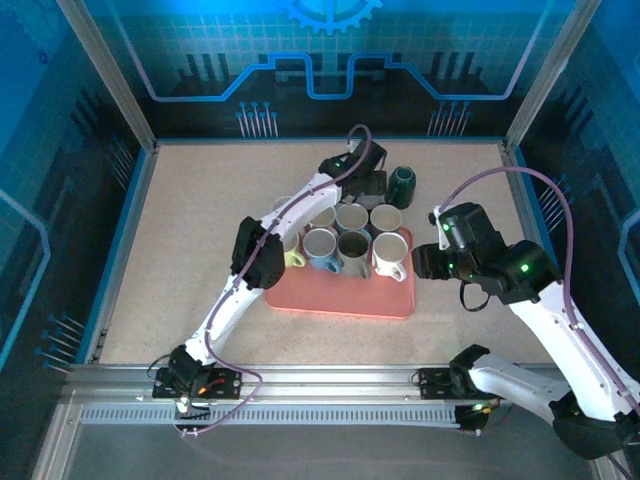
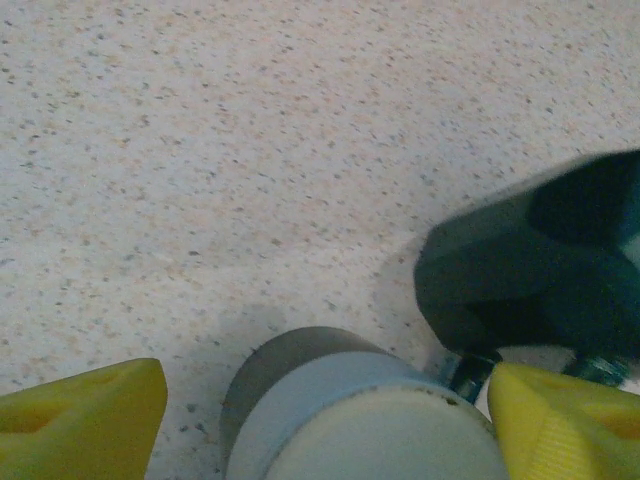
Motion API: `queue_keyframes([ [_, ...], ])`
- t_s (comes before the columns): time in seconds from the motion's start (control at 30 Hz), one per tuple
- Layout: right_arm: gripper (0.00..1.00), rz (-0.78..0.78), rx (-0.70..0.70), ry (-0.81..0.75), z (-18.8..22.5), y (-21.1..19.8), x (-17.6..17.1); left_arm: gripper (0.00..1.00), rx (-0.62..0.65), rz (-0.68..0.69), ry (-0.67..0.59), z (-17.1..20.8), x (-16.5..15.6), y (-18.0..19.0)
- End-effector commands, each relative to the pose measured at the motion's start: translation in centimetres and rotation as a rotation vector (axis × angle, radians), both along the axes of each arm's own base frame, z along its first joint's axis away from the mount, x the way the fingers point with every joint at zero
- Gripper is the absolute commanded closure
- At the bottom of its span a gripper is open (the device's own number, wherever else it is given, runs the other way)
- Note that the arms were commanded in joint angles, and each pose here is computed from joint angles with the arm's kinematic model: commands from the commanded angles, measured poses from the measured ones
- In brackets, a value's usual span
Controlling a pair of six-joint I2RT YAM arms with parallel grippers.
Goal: Turn the mug right side up
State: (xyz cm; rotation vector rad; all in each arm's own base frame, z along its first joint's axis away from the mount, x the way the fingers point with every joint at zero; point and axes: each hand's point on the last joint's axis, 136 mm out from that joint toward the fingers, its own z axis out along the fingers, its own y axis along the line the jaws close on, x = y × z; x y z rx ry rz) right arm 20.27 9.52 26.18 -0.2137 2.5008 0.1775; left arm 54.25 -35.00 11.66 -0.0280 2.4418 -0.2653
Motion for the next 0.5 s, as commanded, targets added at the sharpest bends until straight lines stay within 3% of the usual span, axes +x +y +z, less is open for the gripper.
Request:
queue_keyframes([
  [0.0,0.42,-0.015,0.018,-0.002,-0.1,0.0,0.3,0.16,0.058,0.069,0.054,-2.5,0.7,3.3],
  [0.23,0.42,-0.012,0.008,0.007,-0.4,-0.1,0.3,0.14,0.057,0.102,0.025,-1.1,2.2,5.6],
  [0.47,0.42,-0.005,0.011,0.014,-0.7,0.0,0.2,0.04,-0.09,0.026,0.024,1.5,1.2,2.3],
])
